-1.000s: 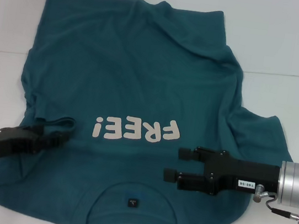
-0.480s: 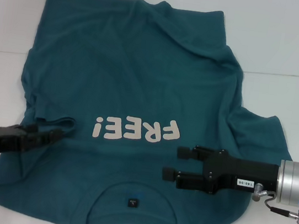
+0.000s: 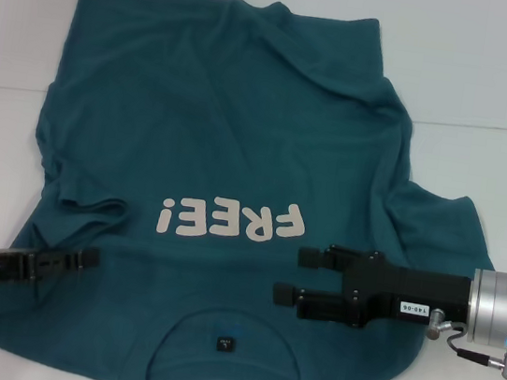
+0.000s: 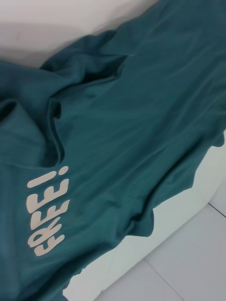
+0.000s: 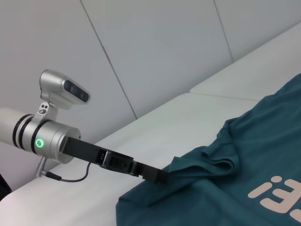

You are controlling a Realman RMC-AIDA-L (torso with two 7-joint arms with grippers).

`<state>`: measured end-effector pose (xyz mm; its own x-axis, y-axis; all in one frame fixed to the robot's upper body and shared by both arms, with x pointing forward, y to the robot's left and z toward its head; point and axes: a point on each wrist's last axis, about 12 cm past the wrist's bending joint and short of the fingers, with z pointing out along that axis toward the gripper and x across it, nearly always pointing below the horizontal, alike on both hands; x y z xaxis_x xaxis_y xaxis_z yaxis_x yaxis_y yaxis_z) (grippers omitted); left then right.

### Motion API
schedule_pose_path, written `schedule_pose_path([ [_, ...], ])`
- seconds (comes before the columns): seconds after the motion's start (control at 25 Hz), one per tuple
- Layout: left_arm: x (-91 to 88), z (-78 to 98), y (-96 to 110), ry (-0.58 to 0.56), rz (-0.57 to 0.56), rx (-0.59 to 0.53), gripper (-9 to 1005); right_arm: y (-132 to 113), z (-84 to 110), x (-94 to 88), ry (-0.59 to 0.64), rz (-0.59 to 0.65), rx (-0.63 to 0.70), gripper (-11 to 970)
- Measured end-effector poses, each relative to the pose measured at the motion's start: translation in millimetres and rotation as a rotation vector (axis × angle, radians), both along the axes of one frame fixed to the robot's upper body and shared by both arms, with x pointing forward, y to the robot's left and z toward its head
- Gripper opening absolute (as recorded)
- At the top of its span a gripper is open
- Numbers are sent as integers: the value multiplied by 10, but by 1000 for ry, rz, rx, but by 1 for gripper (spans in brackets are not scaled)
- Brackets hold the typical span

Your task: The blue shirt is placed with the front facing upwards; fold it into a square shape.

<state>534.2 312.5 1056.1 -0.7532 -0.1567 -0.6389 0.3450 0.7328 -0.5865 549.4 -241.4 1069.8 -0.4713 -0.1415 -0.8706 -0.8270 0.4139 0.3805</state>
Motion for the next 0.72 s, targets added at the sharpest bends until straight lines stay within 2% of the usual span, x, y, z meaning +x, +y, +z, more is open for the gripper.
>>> schedule_pose_path([
  [0.32, 77, -9, -44, 57, -16, 27, 887, -8, -6, -14, 2, 2, 2, 885],
  [0.72, 134, -13, -13, 62, 29, 50, 888, -19, -9, -33, 5, 5, 6, 884],
])
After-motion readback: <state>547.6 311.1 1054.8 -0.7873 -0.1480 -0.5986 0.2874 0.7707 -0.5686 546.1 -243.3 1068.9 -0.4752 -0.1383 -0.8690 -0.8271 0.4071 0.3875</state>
